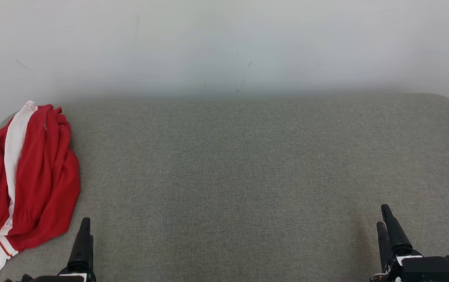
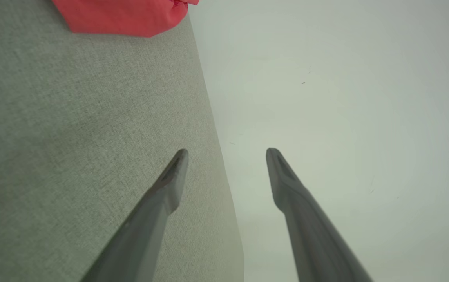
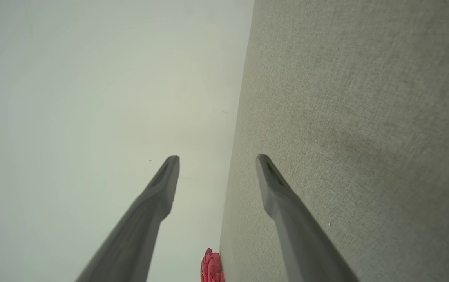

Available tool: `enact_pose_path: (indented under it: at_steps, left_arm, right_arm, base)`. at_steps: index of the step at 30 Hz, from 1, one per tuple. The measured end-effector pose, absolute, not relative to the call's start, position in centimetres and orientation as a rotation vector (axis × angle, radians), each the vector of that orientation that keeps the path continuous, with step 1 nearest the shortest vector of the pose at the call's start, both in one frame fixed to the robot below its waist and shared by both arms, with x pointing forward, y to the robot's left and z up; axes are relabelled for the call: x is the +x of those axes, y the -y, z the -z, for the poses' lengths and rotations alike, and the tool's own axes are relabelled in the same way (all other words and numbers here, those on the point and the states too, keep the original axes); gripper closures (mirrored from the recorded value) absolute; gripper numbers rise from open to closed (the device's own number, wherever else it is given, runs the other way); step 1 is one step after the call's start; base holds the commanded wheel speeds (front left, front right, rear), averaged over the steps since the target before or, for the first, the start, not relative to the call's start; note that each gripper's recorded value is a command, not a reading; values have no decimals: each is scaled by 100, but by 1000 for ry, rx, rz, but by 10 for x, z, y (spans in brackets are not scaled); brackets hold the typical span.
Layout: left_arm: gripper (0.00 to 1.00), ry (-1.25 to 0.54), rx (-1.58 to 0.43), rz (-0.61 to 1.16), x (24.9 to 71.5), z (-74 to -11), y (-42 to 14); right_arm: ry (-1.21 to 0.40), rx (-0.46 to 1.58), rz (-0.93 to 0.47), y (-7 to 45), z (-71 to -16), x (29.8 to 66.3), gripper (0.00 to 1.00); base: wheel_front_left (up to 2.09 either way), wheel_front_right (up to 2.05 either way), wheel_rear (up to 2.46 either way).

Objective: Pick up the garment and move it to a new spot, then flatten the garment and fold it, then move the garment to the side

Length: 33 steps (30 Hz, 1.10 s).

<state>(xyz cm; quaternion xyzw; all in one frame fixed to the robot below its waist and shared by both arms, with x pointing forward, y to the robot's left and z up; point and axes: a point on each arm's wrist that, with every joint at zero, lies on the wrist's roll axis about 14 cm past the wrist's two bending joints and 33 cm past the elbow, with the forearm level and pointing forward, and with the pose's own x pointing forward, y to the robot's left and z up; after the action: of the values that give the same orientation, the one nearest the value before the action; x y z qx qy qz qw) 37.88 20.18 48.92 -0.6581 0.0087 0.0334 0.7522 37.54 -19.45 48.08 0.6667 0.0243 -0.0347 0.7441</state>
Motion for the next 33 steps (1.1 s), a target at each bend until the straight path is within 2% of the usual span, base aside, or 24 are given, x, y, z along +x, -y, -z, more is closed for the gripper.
enact_pose_path:
  at_steps: [33]
  left_arm:
    - [0, 62, -834, -55, 381, -514, -210]
  right_arm:
    - [-1, 941, 11, 183, -500, 377, 0]
  base:
    - [0, 0, 0]
